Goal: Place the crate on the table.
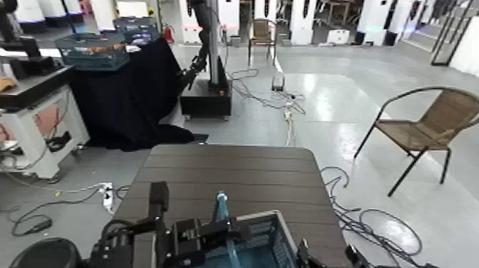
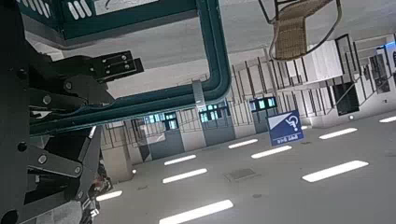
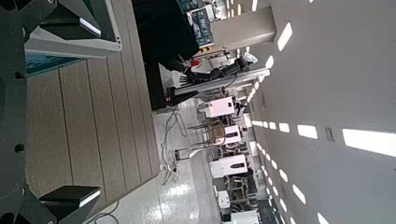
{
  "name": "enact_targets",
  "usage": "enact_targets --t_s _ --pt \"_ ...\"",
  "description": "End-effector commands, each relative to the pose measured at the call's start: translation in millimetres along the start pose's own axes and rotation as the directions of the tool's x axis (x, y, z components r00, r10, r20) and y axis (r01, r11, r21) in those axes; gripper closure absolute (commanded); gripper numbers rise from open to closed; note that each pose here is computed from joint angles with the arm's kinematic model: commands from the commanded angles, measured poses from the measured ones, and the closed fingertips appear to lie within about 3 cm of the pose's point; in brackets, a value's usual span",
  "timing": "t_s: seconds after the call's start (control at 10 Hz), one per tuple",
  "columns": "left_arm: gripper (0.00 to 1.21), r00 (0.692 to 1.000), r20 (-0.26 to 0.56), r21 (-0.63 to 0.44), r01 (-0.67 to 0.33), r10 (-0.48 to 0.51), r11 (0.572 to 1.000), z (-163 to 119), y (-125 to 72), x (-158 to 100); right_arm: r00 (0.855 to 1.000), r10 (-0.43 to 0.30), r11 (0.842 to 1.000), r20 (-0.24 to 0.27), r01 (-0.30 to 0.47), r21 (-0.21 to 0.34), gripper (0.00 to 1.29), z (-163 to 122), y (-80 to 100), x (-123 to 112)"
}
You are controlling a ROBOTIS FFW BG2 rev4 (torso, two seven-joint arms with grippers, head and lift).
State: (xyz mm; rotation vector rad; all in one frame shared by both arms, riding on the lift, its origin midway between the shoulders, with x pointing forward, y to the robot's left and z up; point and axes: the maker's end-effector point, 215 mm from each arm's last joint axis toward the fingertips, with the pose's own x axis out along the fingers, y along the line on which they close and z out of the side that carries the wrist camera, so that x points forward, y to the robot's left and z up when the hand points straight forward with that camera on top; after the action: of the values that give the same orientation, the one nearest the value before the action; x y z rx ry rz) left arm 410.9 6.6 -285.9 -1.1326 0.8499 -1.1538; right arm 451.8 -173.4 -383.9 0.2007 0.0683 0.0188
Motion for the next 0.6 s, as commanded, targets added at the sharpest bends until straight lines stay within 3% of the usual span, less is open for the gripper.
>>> enact_targets --t_s 0.1,0.6 --pt "1.20 1.000 0.000 0.000 -0.001 0.001 1.000 0.8 0.3 -0.8 1.000 0.000 1.000 0.001 0.000 0.000 0.13 0.3 0.0 0.2" --pt "1.20 1.000 0.001 -0.005 0.001 -0.001 1.000 0.5 1.0 -1.6 1.000 0.001 1.000 -0.001 -0.001 0.000 0.13 -1.1 0.4 0.0"
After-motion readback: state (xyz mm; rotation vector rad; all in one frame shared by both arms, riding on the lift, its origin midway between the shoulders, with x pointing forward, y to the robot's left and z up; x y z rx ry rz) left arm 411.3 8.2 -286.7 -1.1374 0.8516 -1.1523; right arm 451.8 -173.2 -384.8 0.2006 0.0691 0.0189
